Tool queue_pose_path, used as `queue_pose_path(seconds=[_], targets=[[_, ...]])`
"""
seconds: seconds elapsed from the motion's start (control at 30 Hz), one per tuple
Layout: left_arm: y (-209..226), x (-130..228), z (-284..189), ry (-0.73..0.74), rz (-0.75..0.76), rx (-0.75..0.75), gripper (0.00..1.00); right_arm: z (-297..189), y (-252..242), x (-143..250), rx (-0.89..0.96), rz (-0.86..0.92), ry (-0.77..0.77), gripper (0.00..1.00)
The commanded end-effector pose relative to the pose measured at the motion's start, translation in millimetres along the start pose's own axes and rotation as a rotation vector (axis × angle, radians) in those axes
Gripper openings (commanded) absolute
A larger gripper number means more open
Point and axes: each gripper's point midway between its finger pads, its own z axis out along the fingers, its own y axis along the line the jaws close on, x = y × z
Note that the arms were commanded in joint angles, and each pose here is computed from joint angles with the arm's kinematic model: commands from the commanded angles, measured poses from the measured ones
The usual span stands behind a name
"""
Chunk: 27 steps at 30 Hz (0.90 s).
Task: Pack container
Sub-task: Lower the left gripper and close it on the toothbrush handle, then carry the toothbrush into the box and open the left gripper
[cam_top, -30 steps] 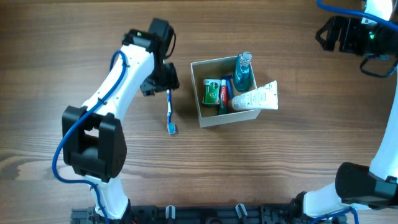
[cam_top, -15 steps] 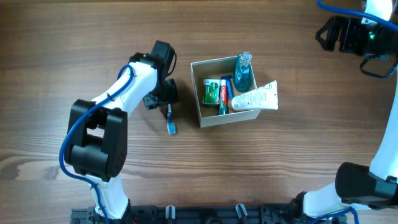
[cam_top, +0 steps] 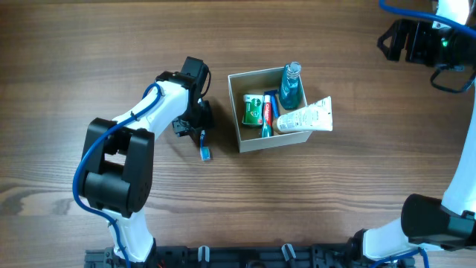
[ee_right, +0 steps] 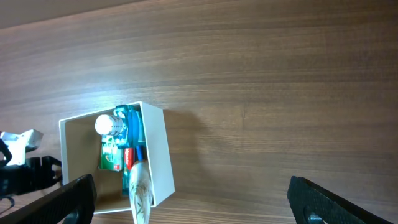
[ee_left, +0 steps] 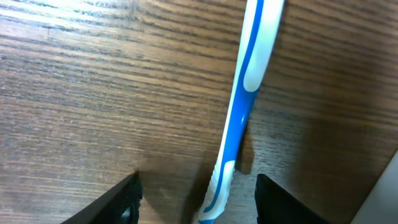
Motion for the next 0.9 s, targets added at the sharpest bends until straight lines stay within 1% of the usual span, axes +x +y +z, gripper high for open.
queue_pose_path(seconds=[0.0, 0.17, 0.23, 0.3, 0.33, 0.37, 0.47, 0.5, 0.73, 0.87], targets=[[4, 11, 20, 0.060, 0.022, -0.016, 0.57, 0, -1, -1, 0.012, -0.012, -0.002, 1.00], [5, 11, 29, 0.070, 0.068, -0.020, 0.56, 0, -1, -1, 0.012, -0.012, -0.002, 1.00], [4, 10, 29, 0.067, 0.075, -0.019, 0.55, 0, -2, -1, 0.012, -0.012, -0.002, 1.00], [4, 9, 29, 0.060, 0.075, -0.015, 0.45, 0, -1, -1, 0.012, -0.012, -0.002, 1.00], [3, 8, 29, 0.056, 0.075, -0.012, 0.36, 0, -1, -1, 0.012, -0.012, -0.002, 1.00], [3, 7, 29, 0.054, 0.073, -0.011, 0.23, 0, -1, -1, 0.012, -0.012, -0.002, 1.00], [0, 3, 27, 0.041, 0.072, -0.004, 0.05, 0, -1, -1, 0.012, -0.012, -0.002, 1.00], [-2, 0, 25, 0.033, 0.072, 0.000, 0.04, 0, -2, -1, 0.012, -0.012, -0.002, 1.00], [-21, -32, 0, -0.054, 0.079, 0.041, 0.04, 0, -1, -1, 0.012, -0.012, -0.002, 1.00], [-22, -67, -42, -0.150, 0.065, 0.006, 0.04, 0, -1, -1, 0.012, -0.012, -0.002, 1.00]])
